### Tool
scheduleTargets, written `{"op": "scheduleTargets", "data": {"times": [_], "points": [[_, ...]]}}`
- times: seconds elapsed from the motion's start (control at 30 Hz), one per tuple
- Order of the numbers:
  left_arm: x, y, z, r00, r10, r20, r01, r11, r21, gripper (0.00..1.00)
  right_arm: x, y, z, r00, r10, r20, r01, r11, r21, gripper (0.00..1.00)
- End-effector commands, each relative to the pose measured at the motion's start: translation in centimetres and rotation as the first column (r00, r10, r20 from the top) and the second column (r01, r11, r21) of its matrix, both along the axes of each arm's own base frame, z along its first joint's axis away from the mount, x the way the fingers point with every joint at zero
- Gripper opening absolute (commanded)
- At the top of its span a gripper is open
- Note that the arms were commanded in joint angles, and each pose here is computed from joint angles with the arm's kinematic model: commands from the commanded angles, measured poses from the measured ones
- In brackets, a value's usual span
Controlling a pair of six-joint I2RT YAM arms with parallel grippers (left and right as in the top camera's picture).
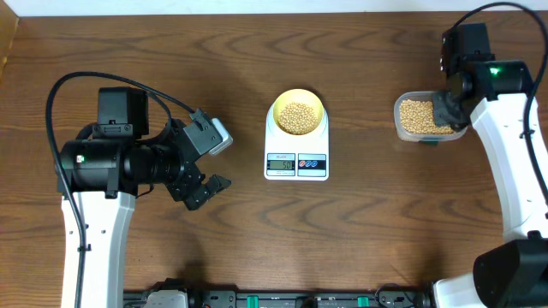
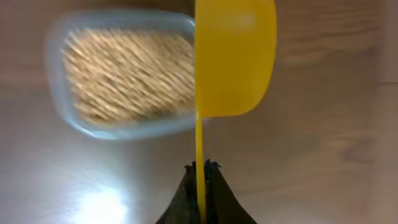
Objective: Scoop item into bowl and weigh 50g on scale
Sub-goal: 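Move the scoop down to the table in front of the tub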
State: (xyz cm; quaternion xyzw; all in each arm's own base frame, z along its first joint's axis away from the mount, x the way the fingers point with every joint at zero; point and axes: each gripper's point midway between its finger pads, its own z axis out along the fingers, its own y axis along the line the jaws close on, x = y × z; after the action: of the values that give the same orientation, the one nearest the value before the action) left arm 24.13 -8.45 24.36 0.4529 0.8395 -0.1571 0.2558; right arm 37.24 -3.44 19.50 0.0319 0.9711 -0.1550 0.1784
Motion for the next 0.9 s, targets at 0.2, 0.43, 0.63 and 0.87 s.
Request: {"op": "scheduleTargets", "data": {"times": [0.2, 0.43, 0.63, 0.87], "points": [[-0.2, -0.2, 0.1, 1.0, -0.019, 0.006, 0.019, 1.0, -0.011, 0.98, -0.2, 13.7, 1.3, 0.997, 0.073, 0.033, -0.077, 0.756, 0.65, 0.01], [-0.2, -0.2, 0.1, 1.0, -0.019, 0.006, 0.019, 1.0, -0.011, 0.98, -3.6, 16.3, -3.0, 0.989, 0.097, -0.116, 0.003, 0.758, 0.652, 0.01], [-0.2, -0.2, 0.1, 1.0, -0.019, 0.006, 0.019, 1.0, -0.011, 0.98, -5.7, 18.1, -7.3, 0.972, 0.139, -0.19, 0.049, 0.671, 0.74, 0.01], [-0.2, -0.2, 0.1, 1.0, -0.019, 0.006, 0.019, 1.0, -0.011, 0.98, -7.4, 18.8, -11.4, 0.964, 0.16, -0.214, 0.076, 0.604, 0.793, 0.01]]}}
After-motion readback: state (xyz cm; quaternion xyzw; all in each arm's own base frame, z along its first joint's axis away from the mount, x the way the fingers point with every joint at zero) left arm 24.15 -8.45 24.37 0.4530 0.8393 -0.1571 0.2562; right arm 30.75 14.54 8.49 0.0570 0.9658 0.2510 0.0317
